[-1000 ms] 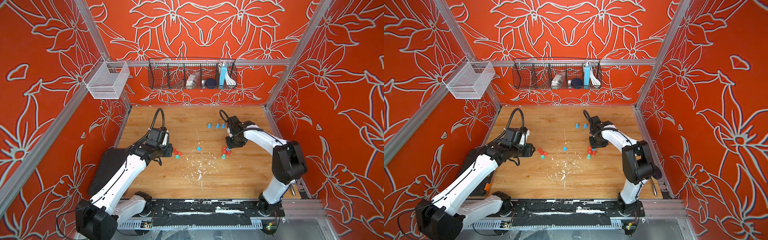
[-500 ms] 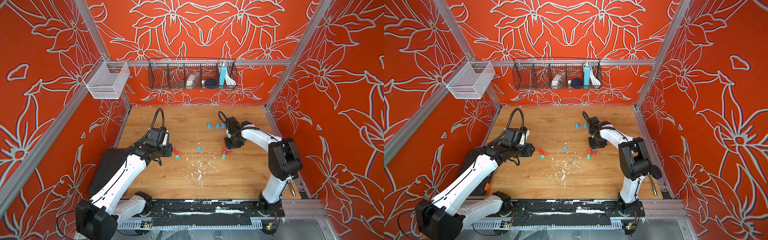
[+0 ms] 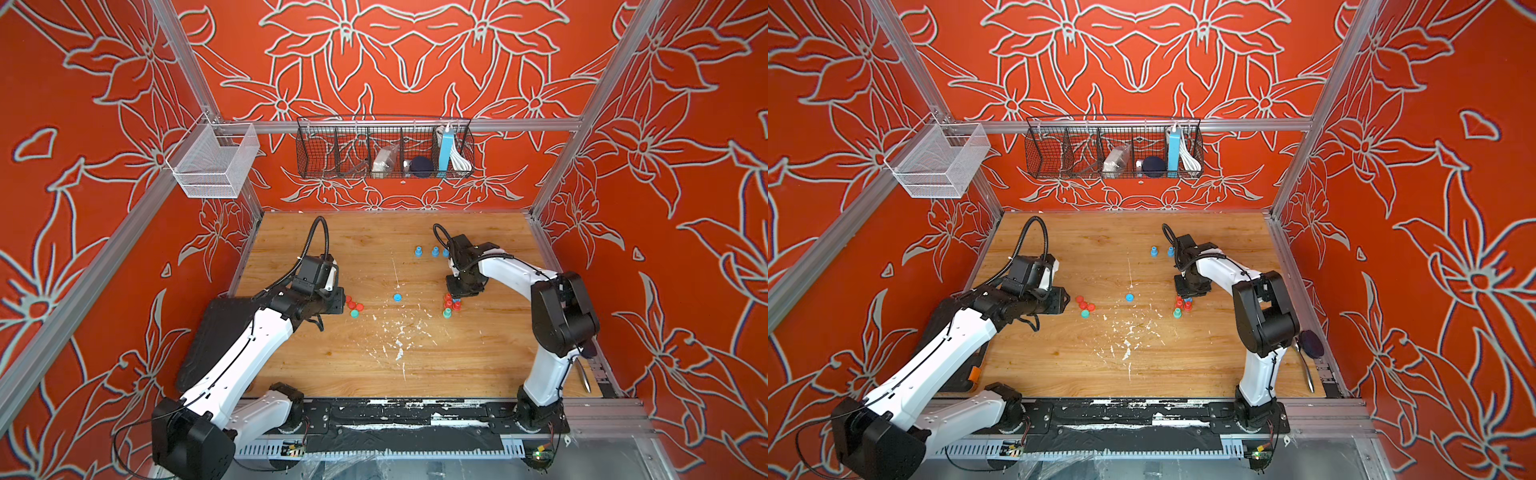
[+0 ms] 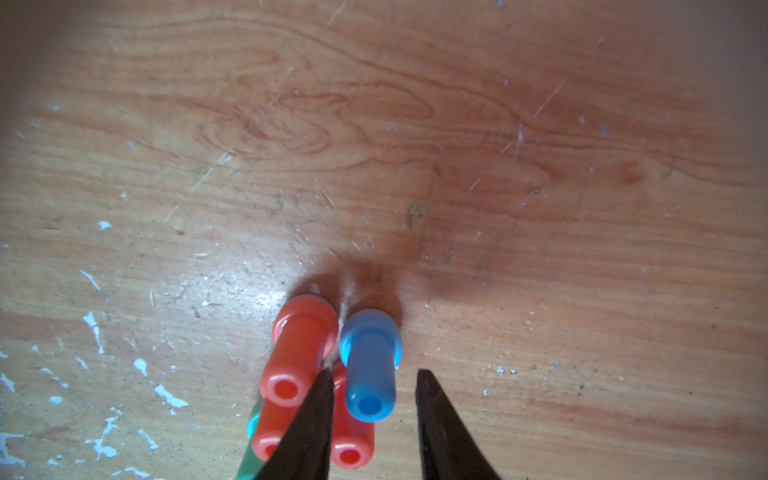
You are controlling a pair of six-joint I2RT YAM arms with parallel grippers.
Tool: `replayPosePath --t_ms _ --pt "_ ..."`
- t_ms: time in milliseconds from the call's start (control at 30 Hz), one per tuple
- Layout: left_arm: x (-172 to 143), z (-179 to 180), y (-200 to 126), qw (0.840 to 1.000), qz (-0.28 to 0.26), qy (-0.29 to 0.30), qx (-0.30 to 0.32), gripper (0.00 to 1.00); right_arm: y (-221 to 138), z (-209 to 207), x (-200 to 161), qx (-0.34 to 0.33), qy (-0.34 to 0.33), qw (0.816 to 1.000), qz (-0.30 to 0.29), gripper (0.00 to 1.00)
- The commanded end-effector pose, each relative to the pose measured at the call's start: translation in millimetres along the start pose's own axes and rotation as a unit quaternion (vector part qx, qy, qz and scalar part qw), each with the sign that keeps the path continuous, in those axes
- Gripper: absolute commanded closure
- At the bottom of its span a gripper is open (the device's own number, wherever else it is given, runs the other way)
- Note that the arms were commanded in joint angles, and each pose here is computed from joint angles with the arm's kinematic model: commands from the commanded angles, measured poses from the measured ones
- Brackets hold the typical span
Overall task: Close the stamp cap
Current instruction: Pick up the stamp from the center of the board.
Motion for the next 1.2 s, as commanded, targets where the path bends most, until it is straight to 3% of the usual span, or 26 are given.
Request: replayPosePath --t_ms 0,667,1167 --pt "-1.6 3.2 1.2 1.000 0.005 0.007 0.007 0.56 -1.4 3.7 7.6 -0.001 -0.003 1.000 -0.007 0.65" --pt "-1.8 3.6 1.1 1.000 0.005 0.006 0.007 0.56 0.1 3.7 7.1 -0.009 -0.002 1.000 -0.007 0.76" --pt "-1.5 3.3 -0.7 1.000 0.002 0.005 0.005 0.56 -85.6 7.7 33.9 -0.057 -0.029 0.994 -0.086 0.83"
Point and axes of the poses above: each gripper's point midway between its finger pads, its own y axis out along the fingers, its own z axis along the line the jaws close on, x = y × z, the point moved 4 cm from there along -y, back along the fingers, and after that the axes turned 2 degrees about y, right-handed, at the moved point
